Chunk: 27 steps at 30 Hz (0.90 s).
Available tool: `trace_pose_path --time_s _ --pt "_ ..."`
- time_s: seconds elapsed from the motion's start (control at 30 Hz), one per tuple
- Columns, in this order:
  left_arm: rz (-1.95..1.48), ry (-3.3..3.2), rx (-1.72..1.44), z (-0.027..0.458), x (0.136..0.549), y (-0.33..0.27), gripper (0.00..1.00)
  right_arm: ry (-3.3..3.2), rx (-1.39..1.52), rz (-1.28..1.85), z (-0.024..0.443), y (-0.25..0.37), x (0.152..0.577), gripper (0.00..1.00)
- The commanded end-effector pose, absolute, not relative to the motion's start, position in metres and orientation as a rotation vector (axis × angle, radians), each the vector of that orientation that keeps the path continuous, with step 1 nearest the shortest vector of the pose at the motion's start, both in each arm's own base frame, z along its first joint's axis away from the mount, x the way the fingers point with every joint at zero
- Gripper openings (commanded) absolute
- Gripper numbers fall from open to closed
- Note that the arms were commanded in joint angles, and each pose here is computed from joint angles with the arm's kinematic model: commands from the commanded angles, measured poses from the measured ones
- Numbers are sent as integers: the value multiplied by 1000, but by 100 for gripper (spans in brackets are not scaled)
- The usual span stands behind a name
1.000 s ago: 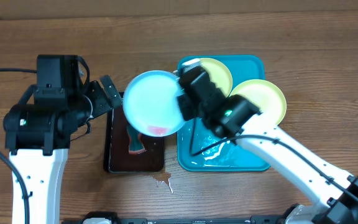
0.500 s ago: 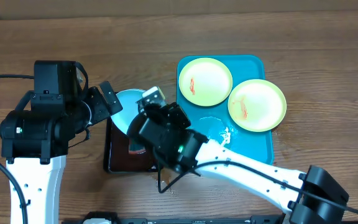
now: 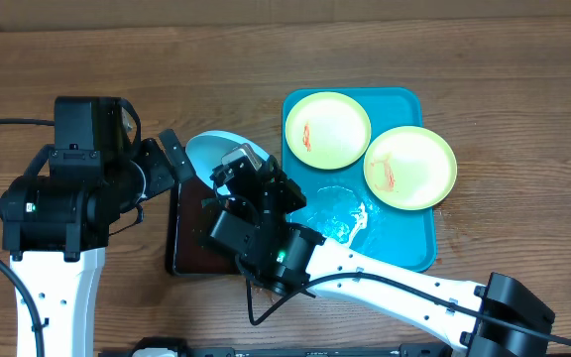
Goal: Clean dirty plates on tray and stack at the side
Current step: 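Lift the white plate with the right gripper and tilt it over the black tray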
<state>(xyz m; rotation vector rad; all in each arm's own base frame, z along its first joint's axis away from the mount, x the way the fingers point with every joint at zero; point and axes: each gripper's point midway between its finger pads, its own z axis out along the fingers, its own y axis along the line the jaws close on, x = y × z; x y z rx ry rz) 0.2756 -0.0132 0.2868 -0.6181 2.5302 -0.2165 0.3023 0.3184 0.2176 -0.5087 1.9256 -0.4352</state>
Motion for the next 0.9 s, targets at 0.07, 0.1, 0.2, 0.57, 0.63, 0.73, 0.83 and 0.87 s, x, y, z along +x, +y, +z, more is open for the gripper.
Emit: trace_pose_path --time_s 0.07,0.1,0.2,0.57,0.63,0.73,0.83,0.87 --pt "-235 2498 -612 297 276 -13 100 1844 -443 -481 256 308 303 4" --pt "-235 2498 -612 297 276 -13 100 1845 -443 -480 256 308 303 4" --pt "-235 2498 -612 297 276 -13 100 1844 -443 -480 256 308 303 4" --pt "-235 2498 -612 297 276 -13 100 1844 -443 -480 256 308 303 4" --pt "-235 2498 -612 297 276 -13 100 1844 -442 -479 256 308 303 4" --pt "-235 2498 -612 297 276 -13 100 1843 -437 -474 257 309 303 4" --pt "-236 2498 -612 297 276 -13 100 1843 -437 -474 257 309 303 4" --pt "-235 2498 -612 297 276 -13 100 1843 -437 -473 257 309 303 4"
